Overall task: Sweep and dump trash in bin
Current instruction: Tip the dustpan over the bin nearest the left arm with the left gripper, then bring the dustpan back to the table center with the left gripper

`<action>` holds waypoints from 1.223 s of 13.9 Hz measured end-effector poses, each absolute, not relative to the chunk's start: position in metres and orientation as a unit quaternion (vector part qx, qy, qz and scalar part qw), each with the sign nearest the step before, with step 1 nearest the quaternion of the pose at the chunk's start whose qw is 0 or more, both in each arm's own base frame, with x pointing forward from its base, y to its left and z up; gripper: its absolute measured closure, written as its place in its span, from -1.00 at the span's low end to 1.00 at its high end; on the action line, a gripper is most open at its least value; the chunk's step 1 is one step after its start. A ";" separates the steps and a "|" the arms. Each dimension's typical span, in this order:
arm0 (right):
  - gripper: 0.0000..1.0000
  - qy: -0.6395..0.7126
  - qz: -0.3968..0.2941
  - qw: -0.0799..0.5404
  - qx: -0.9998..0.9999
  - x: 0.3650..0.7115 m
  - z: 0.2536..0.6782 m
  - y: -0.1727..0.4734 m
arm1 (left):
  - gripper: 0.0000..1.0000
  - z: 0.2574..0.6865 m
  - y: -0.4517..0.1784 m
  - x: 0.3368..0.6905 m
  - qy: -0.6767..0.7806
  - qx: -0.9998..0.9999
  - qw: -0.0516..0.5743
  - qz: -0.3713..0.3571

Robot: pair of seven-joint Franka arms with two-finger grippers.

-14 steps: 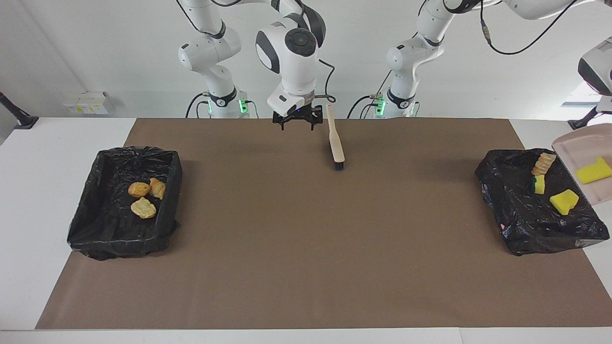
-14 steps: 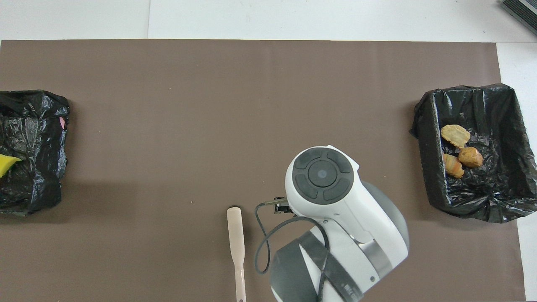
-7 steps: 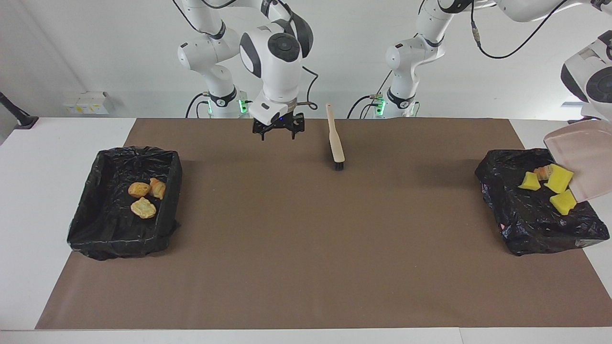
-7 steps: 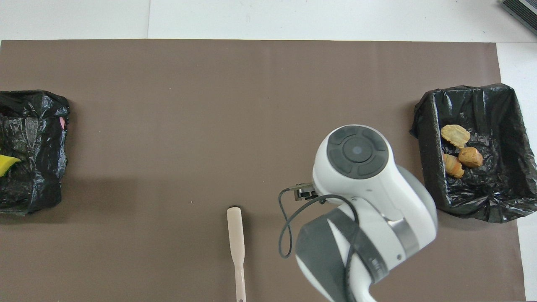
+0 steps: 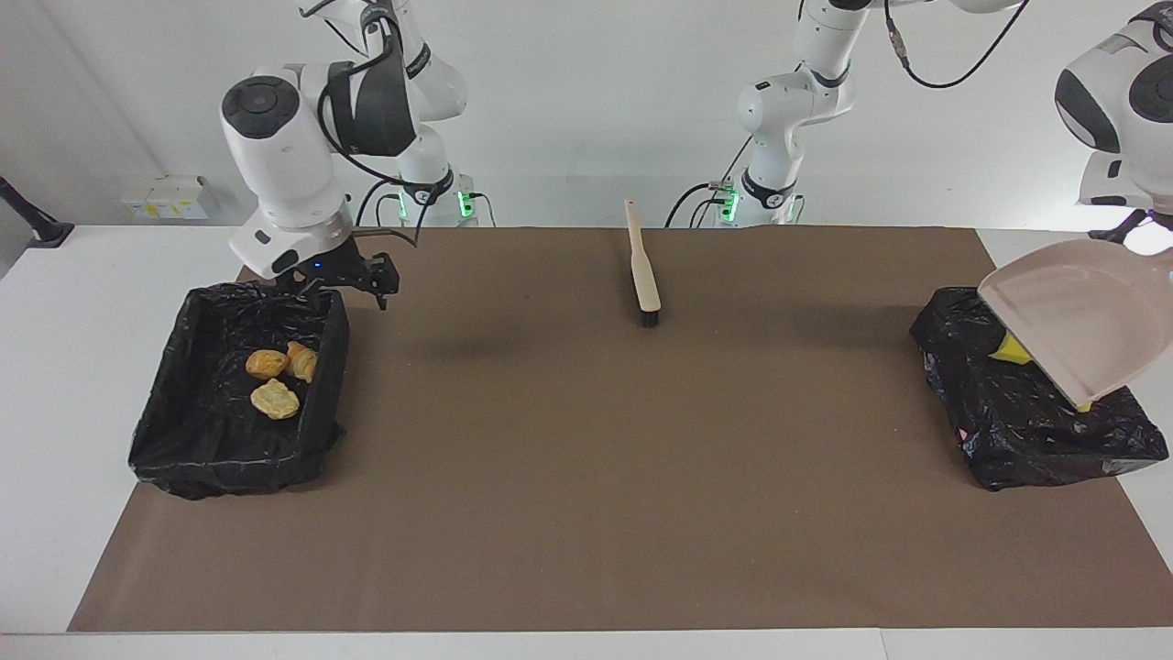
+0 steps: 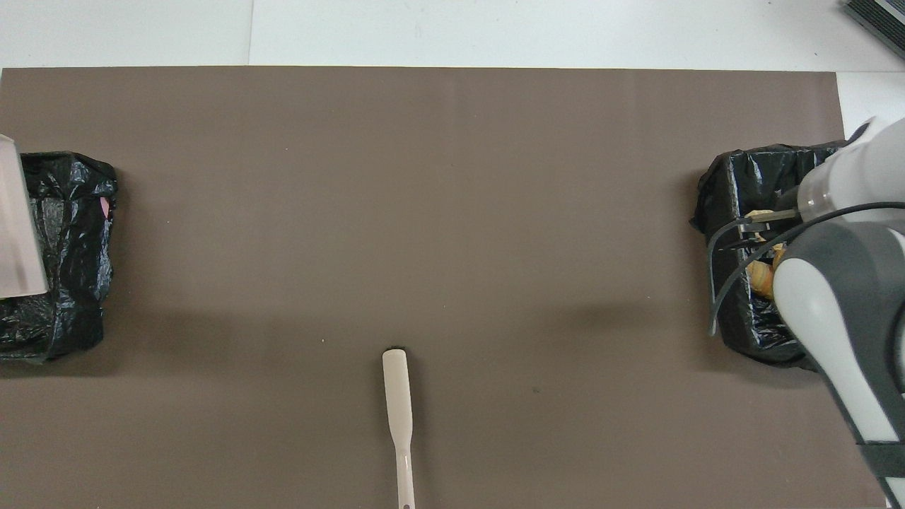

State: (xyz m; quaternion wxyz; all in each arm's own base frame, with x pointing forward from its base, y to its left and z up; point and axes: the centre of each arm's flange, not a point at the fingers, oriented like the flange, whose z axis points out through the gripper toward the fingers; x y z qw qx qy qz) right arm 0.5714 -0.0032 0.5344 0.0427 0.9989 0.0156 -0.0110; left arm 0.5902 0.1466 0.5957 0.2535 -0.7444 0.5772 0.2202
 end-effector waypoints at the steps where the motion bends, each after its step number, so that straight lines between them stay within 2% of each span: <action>1: -1.00 0.003 -0.004 0.043 0.999 0.572 0.545 -0.017 | 0.37 0.591 0.130 0.593 0.563 -0.765 0.243 0.199; 4: -1.00 -0.053 -0.004 0.040 0.998 0.568 0.576 -0.034 | 0.37 0.571 0.059 0.601 0.493 -0.830 0.216 0.149; 7: -1.00 -0.091 -0.014 0.010 0.996 0.562 0.598 -0.023 | 0.37 0.544 -0.023 0.600 0.405 -0.887 0.187 0.116; 14: -1.00 -0.095 -0.002 0.002 0.995 0.553 0.616 -0.021 | 0.37 0.480 -0.199 0.585 0.217 -0.966 0.120 0.075; 17: -1.00 -0.089 -0.002 0.011 0.996 0.553 0.616 -0.023 | 0.37 0.450 -0.256 0.588 0.122 -0.990 0.057 0.045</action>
